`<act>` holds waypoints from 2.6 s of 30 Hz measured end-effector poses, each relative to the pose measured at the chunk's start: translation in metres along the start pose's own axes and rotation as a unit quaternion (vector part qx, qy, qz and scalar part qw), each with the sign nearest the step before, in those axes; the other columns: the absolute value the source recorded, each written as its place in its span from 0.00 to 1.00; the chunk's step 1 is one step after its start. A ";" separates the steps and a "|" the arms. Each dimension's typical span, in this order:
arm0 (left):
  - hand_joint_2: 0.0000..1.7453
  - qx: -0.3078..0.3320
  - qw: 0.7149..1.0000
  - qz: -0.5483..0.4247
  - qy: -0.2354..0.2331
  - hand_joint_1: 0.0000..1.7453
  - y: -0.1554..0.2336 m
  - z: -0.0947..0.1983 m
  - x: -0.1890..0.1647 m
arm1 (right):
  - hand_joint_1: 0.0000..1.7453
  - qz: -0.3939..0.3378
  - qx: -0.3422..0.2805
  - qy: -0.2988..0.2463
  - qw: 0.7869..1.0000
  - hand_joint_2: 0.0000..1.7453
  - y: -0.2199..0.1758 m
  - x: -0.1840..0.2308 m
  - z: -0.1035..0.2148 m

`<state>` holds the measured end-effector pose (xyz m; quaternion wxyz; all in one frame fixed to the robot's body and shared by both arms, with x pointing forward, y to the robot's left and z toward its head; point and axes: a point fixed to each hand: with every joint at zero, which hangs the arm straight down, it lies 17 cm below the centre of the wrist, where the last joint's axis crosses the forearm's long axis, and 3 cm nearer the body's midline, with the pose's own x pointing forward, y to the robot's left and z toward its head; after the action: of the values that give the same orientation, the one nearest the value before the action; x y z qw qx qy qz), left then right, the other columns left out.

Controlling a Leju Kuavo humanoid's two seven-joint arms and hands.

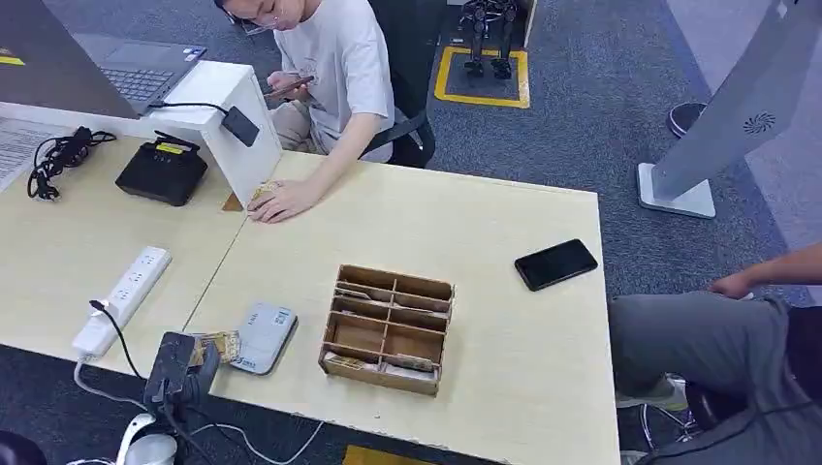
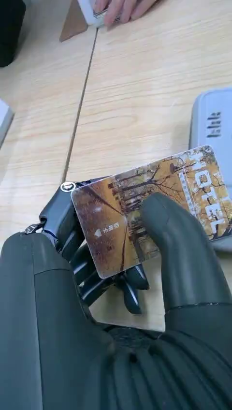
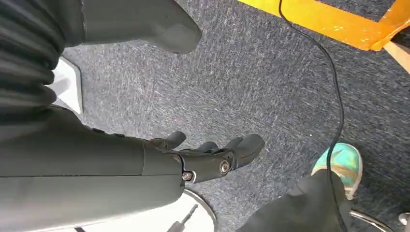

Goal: Pass the card to the sensor for recognition and then transmit it.

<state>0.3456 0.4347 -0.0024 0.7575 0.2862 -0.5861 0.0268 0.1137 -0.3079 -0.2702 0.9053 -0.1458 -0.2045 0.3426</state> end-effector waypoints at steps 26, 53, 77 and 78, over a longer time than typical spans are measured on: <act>1.00 0.004 0.938 0.316 -0.146 1.00 0.043 0.010 0.098 | 0.00 -0.006 0.000 0.002 1.000 1.00 -0.001 -0.001 0.000; 1.00 0.279 0.733 -0.360 -0.505 1.00 0.012 0.028 0.365 | 0.00 0.028 0.018 -0.018 0.999 1.00 0.007 0.021 -0.002; 1.00 0.236 0.741 -0.387 -0.496 0.00 -0.015 -0.003 0.348 | 0.00 0.043 0.023 -0.020 0.999 1.00 0.011 0.019 -0.001; 1.00 0.234 0.749 -0.376 -0.492 0.00 -0.014 -0.003 0.348 | 0.00 0.044 0.024 -0.019 0.999 1.00 0.012 0.019 0.000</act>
<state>0.4623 0.3218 0.3060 0.2220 0.6253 -0.6984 -0.2684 0.1202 -0.2868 -0.2701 0.8886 -0.1267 -0.2069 0.3894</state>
